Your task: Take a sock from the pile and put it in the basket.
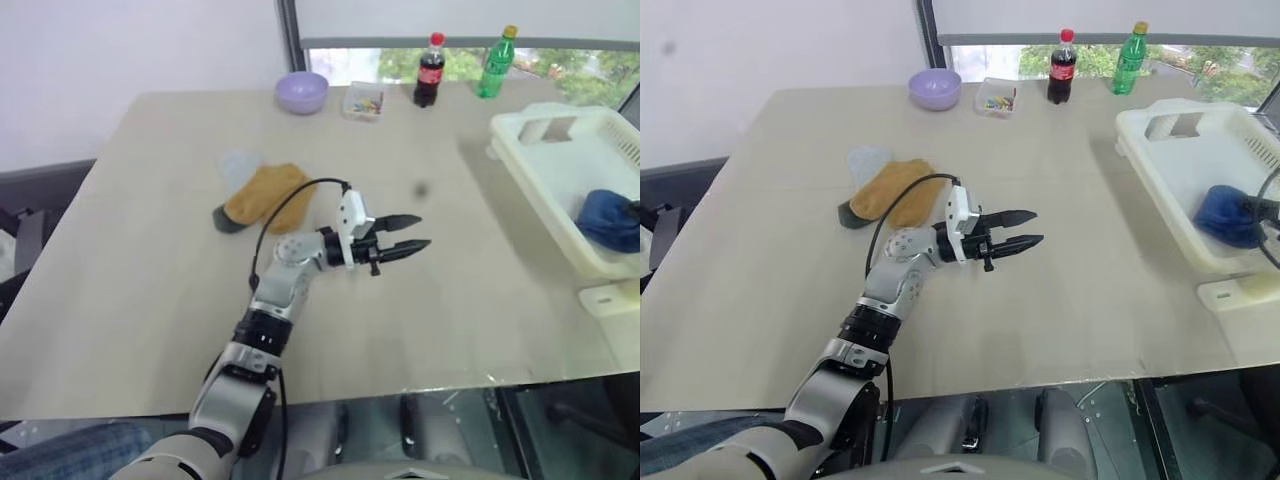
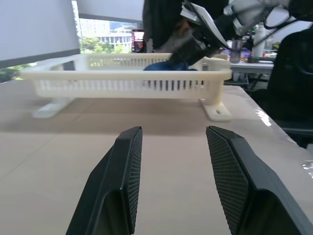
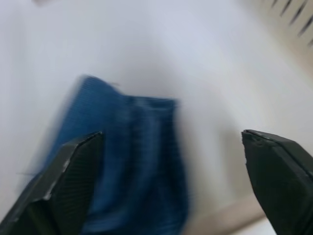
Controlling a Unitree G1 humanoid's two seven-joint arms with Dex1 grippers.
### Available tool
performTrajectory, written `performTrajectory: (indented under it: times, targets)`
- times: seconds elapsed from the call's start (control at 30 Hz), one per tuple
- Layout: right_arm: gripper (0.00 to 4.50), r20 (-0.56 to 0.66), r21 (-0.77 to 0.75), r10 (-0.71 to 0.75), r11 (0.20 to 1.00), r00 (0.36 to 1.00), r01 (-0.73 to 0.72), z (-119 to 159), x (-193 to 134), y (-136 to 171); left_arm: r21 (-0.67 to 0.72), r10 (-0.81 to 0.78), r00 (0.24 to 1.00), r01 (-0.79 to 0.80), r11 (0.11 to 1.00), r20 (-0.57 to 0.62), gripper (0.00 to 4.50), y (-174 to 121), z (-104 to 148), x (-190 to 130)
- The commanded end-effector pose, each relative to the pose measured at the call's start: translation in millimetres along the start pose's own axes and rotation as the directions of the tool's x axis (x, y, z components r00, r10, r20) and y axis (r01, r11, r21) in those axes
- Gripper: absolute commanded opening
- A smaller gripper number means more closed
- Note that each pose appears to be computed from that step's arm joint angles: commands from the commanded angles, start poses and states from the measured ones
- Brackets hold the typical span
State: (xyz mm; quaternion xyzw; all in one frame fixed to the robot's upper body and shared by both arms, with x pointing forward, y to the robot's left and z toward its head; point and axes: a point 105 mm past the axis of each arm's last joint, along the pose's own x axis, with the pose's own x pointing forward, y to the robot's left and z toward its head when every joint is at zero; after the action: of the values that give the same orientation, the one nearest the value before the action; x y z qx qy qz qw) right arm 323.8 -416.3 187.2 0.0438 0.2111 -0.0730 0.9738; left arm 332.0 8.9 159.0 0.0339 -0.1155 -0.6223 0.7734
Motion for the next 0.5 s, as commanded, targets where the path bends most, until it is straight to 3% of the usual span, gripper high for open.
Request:
performTrajectory:
  times: [0.03,0.17,0.33,0.5]
  targets:
    - [4.45,0.192,-0.189,0.107,0.979,0.975,-0.071,45.6,-22.4,19.9,0.05,0.025,0.998,-0.027,0.998,0.049,2.25,5.1,17.2,-1.7]
    - [4.45,0.207,-0.293,0.244,0.939,0.947,-0.177,46.7,-41.4,41.0,0.048,0.036,0.997,-0.039,0.998,0.061,2.25,4.7,20.2,-6.1]
    - [4.45,0.37,-0.401,0.513,0.84,0.774,-0.366,60.8,-85.2,92.4,0.039,0.072,0.996,-0.074,0.996,0.057,2.25,3.0,17.1,-16.4]
    - [4.45,0.361,-0.475,0.693,0.712,0.624,-0.517,21.7,-100.8,156.4,0.068,0.151,0.988,-0.148,0.987,-0.037,2.25,-5.0,-12.1,-33.6]
